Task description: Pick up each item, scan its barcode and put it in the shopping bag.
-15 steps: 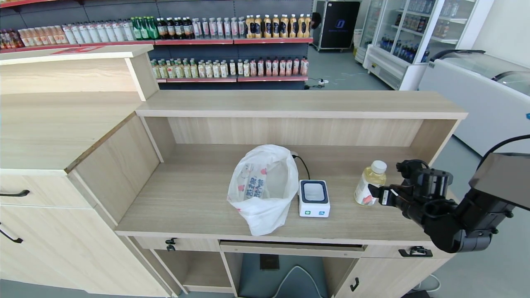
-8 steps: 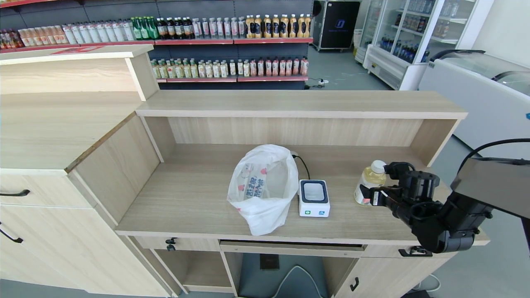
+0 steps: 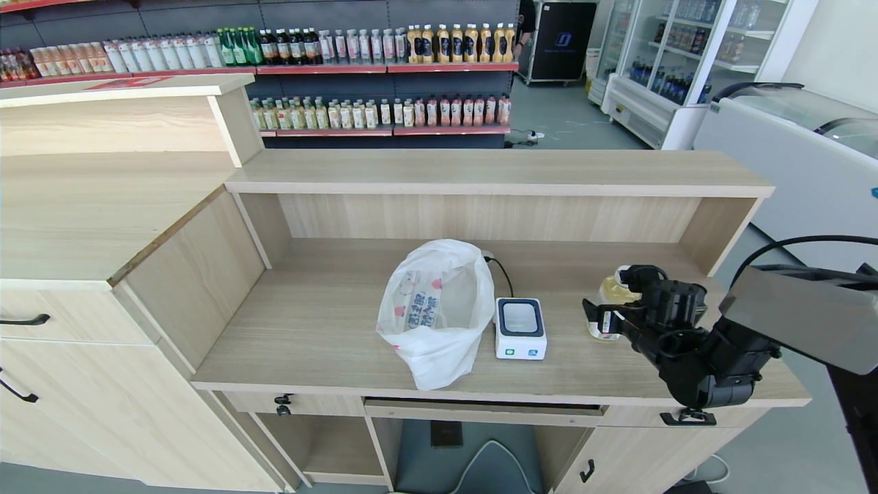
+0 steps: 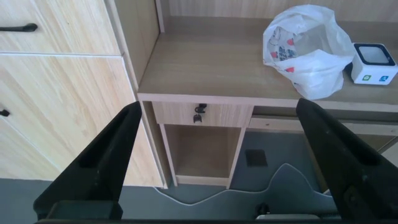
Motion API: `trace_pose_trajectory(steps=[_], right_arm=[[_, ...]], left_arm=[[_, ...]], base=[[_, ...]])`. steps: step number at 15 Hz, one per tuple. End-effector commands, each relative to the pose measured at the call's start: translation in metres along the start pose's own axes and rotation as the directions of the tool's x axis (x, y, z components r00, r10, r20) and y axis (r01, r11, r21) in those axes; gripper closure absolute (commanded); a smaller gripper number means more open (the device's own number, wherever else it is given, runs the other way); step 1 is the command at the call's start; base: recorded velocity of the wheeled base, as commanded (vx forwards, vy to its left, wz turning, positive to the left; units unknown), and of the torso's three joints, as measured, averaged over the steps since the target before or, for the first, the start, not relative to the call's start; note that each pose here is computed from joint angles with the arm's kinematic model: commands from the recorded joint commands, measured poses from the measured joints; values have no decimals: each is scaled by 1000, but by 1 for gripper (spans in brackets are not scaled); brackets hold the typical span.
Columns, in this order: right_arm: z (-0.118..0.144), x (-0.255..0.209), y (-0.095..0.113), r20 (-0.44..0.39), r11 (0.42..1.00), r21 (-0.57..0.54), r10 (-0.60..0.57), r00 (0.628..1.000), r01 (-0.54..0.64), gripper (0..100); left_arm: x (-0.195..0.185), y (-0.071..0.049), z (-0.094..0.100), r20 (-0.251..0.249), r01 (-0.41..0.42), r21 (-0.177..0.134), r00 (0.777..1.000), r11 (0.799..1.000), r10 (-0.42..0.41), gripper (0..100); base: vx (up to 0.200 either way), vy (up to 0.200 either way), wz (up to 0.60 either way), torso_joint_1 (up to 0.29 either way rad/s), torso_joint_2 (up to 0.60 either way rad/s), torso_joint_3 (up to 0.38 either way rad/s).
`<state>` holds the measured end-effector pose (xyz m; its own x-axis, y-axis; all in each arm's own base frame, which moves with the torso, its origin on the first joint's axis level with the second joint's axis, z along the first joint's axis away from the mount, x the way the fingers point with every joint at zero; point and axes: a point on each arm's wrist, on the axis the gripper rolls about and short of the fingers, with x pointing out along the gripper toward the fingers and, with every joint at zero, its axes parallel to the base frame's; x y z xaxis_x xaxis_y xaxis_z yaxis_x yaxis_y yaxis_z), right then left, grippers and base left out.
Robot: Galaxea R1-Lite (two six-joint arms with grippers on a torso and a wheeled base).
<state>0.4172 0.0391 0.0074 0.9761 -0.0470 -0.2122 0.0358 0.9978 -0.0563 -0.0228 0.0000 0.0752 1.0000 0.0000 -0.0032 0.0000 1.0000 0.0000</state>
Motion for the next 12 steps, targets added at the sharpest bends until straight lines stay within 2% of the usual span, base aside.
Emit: trace_pose_trajectory(steps=[1, 6, 12], right_arm=[[-7, 6, 4, -4, 1000, -2, 6, 1000, -6, 0], [-9, 26, 15, 35, 1000, -2, 23, 999, -23, 0], [-10, 40, 13, 24, 1000, -3, 18, 1000, -18, 0]], left_arm=[[0, 0, 0, 0, 0, 0, 1000, 1000, 0, 0], [0, 0, 0, 0, 0, 0, 1000, 1000, 0, 0], [0, 0, 0, 0, 0, 0, 1000, 1000, 0, 0]], base=[[0, 0, 0, 0, 0, 0], [0, 0, 0, 0, 0, 0], [0, 0, 0, 0, 0, 0]])
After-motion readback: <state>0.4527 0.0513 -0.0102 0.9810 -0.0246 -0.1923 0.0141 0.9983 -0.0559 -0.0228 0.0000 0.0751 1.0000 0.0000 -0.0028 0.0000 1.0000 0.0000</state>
